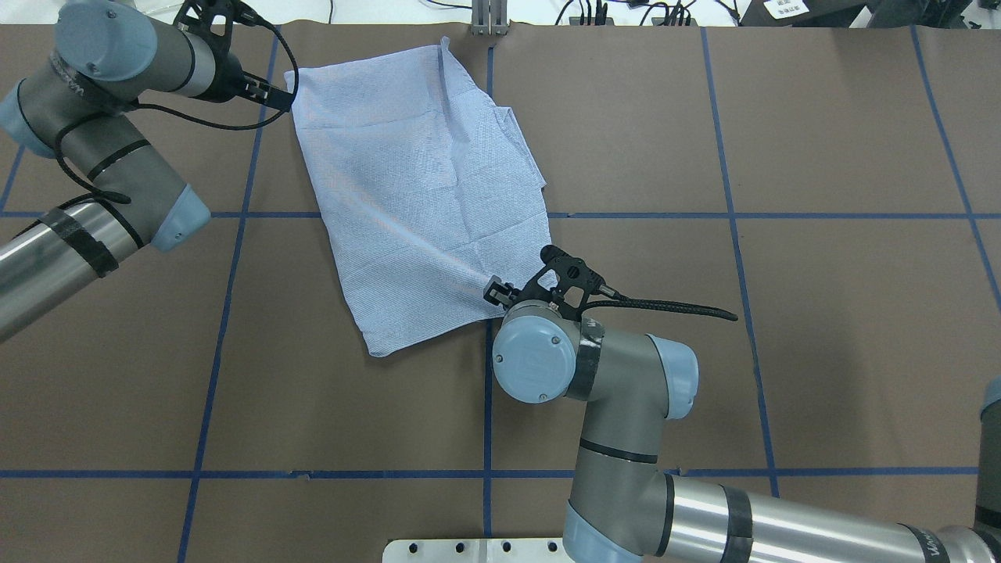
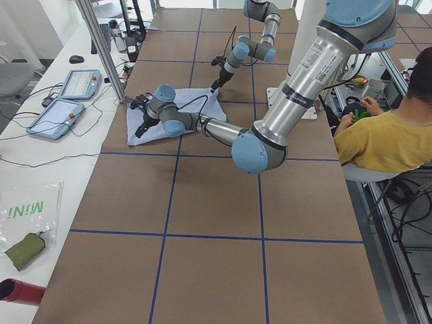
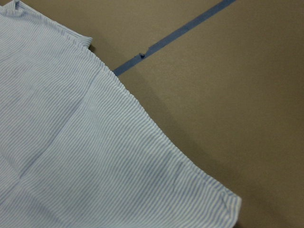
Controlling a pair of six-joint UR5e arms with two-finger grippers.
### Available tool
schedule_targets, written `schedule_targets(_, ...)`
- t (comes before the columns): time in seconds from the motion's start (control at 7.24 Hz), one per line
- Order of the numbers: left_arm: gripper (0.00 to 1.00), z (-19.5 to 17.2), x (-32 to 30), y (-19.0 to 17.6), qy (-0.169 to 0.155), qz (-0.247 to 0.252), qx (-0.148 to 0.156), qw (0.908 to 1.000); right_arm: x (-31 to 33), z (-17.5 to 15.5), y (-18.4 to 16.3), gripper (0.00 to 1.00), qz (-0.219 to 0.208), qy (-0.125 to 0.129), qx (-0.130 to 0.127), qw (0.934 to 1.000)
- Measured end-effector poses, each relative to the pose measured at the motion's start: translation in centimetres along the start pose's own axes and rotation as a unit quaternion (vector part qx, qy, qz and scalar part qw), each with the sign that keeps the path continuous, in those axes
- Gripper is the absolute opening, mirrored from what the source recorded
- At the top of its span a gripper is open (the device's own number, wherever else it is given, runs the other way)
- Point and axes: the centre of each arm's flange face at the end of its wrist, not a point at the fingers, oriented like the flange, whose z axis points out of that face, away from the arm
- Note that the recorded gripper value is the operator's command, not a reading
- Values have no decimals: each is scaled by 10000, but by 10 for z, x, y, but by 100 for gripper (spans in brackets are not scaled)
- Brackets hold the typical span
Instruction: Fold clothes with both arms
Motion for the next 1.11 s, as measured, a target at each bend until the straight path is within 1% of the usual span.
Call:
schedule_targets(0.14, 100, 0, 0, 1, -1, 0, -8, 10000, -6, 1, 2, 77, -6, -10, 25, 10000)
schedule_targets(0.28, 100, 1, -1, 2, -5, -2, -18, 10000, -8, 1, 3, 65, -22, -19, 44, 10000)
schedule_targets(0.41, 100, 1, -1, 3, -7, -2, -23, 10000, -9, 1, 3, 44, -40, -23, 64, 10000)
schedule_targets(0.55, 100, 1, -1, 3, -6, -2, -21, 10000, -9, 2, 2, 16, -51, -22, 77, 10000)
schedule_targets(0.69, 100, 1, -1, 4, -6, -1, -21, 10000, -9, 2, 2, 5, -51, -24, 80, 10000)
schedule_targets(0.83, 100, 1, -1, 4, -6, -2, -23, 10000, -10, 2, 3, 0, -40, -26, 79, 10000)
schedule_targets(1.11, 100, 0, -1, 4, -3, -1, -17, 10000, -10, 1, 2, 0, -6, -34, 80, 10000)
